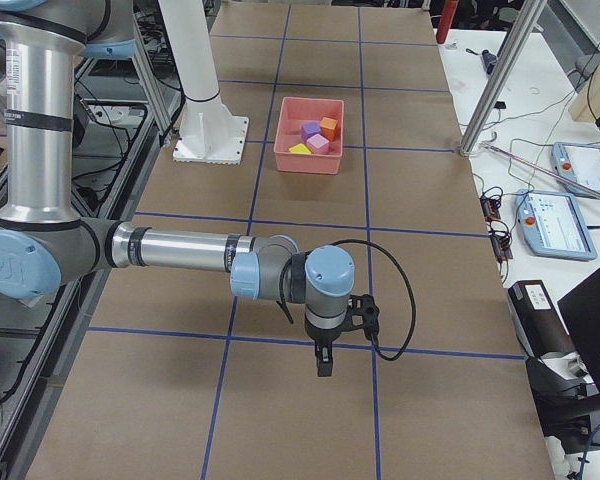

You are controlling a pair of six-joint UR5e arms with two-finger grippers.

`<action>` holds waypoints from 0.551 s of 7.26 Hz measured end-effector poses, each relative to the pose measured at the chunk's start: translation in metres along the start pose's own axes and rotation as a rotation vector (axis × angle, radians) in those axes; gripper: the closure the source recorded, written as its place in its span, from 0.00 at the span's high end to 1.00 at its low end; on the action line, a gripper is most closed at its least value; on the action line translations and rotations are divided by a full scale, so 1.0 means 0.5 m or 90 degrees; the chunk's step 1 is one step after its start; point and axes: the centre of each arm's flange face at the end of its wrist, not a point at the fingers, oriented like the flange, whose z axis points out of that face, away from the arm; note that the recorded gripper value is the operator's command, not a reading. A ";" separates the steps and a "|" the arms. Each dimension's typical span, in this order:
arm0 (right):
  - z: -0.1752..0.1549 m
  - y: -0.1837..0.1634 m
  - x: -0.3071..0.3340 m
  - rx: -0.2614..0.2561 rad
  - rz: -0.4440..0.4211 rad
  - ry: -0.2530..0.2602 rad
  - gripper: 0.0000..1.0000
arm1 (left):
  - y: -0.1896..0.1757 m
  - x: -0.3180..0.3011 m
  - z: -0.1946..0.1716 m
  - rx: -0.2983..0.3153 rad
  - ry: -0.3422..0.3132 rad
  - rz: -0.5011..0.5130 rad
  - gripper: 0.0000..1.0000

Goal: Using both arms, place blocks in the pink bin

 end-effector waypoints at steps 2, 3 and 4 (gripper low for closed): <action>0.030 0.025 0.022 -0.015 0.007 0.003 0.99 | 0.001 -0.001 0.001 -0.001 -0.001 -0.001 1.00; 0.030 0.027 0.022 -0.009 0.002 0.005 0.99 | 0.001 -0.002 0.002 -0.001 -0.002 -0.001 1.00; 0.027 0.025 0.019 -0.003 -0.002 0.005 0.99 | 0.002 -0.002 0.002 -0.002 -0.002 -0.002 1.00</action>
